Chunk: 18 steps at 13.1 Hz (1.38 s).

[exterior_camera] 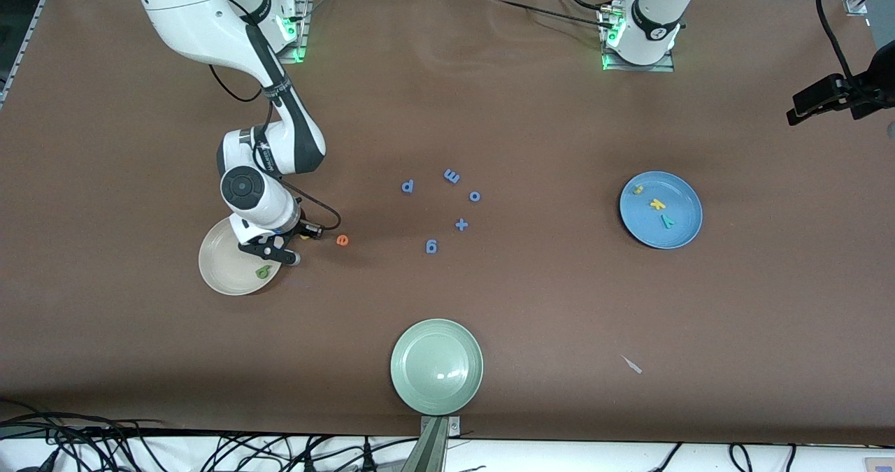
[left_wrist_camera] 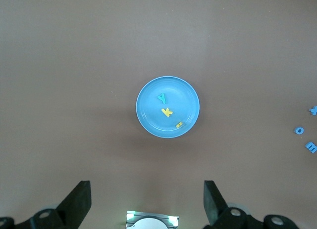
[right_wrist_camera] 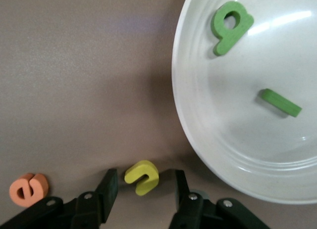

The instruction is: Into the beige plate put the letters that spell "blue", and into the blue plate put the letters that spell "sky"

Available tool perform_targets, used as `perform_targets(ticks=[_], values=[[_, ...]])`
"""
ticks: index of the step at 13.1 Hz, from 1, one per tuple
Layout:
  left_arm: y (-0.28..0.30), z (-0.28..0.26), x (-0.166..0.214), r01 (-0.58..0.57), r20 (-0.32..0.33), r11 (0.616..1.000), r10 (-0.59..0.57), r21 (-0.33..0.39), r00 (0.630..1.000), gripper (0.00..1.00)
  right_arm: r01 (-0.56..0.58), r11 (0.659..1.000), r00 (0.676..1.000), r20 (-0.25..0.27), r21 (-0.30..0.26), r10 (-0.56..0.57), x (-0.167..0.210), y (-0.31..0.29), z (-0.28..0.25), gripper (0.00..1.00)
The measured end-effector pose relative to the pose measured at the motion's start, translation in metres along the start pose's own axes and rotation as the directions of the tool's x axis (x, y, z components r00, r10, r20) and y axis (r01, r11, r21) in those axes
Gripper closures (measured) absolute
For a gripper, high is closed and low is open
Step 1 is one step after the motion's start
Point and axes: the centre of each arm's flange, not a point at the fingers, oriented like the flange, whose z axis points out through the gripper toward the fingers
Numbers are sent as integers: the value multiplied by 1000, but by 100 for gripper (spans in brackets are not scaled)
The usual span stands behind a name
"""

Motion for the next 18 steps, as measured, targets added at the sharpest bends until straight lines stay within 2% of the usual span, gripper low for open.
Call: perform_targets(ticks=[4, 6, 8, 12, 14, 18], values=[[1, 0, 0, -3, 0, 1000, 3, 0, 1000, 0, 4, 1000, 1000, -4, 2, -4, 0, 0, 1, 45], [1, 0, 0, -4, 2, 1000, 4, 0, 1000, 0, 6, 1000, 1000, -6, 3, -5, 0, -1, 1, 49], [1, 1, 0, -6, 4, 1000, 6, 0, 1000, 0, 7, 1000, 1000, -9, 6, -7, 1, -2, -1, 69], [9, 10, 1, -27, 20, 1000, 27, 1, 999, 0, 26, 1000, 1000, -11, 3, -26, 5, 1, -5, 69], [18, 19, 4, -42, 7, 999, 42, 1, 999, 0, 29, 1000, 999, 15, -11, -29, 14, -1, -24, 69], [18, 32, -1, -40, -17, 999, 40, 2, 999, 0, 115, 993, 992, 55, -39, -113, 56, 35, -79, 69]])
